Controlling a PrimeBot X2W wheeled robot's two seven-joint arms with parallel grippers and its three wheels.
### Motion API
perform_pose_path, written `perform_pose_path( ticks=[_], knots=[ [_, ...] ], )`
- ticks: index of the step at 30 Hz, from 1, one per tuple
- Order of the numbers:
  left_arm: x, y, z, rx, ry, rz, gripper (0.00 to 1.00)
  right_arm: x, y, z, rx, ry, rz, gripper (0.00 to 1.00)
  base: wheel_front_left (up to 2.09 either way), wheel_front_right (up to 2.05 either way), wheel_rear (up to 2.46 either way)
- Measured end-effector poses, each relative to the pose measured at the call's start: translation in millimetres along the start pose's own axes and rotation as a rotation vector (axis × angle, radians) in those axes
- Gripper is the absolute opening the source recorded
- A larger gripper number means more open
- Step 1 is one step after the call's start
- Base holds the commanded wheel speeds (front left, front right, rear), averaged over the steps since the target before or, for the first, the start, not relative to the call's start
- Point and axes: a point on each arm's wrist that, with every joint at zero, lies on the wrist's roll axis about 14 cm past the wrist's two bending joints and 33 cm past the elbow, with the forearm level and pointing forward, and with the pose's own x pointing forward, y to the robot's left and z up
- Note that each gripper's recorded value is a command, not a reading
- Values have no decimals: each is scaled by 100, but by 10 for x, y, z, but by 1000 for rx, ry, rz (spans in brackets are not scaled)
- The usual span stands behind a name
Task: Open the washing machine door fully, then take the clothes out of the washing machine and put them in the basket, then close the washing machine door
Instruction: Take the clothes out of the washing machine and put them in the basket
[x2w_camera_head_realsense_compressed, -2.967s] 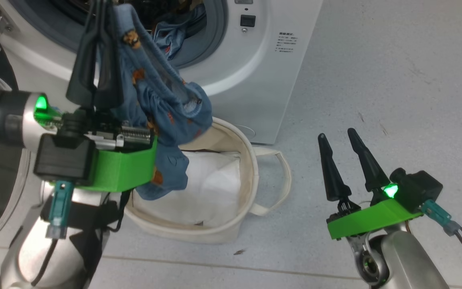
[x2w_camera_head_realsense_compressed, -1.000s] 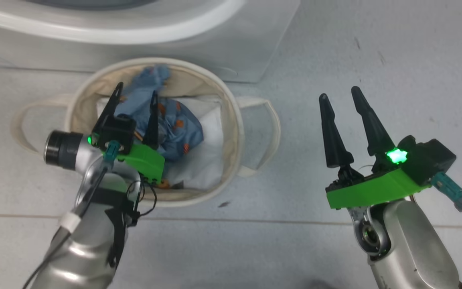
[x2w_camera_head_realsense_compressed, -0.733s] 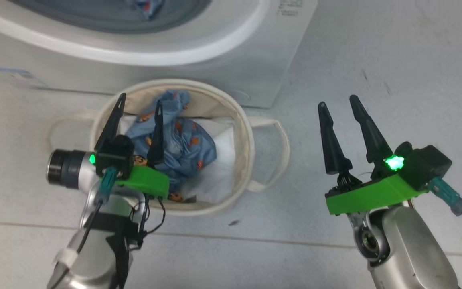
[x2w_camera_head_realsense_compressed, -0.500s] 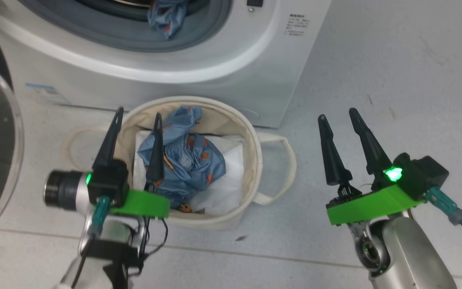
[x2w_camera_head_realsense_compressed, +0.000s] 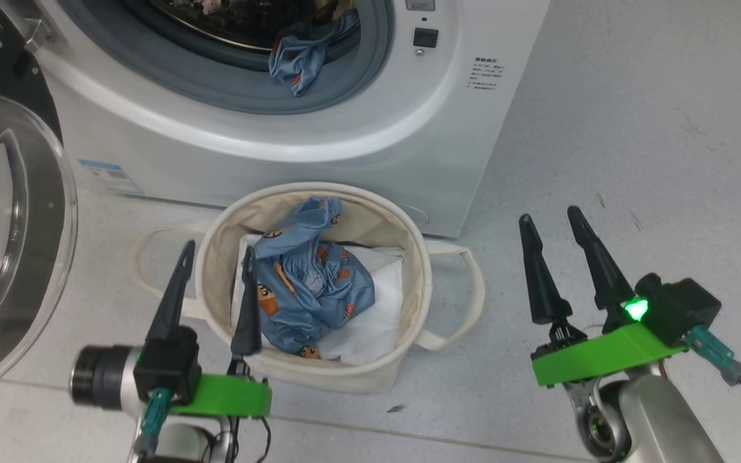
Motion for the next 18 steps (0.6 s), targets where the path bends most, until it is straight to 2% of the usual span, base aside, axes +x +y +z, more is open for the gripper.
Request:
perform_pose_path(
  ticks=[8, 18],
  knots=[
    [-78, 32, -64, -56, 30, 16, 100, -60, -11, -3, 0, 6, -9, 100, 0, 0, 0],
    [-127, 12, -165, -75, 66, 12, 100, -85, -15, 57, 8, -8, -14, 100, 0, 0, 0]
  ],
)
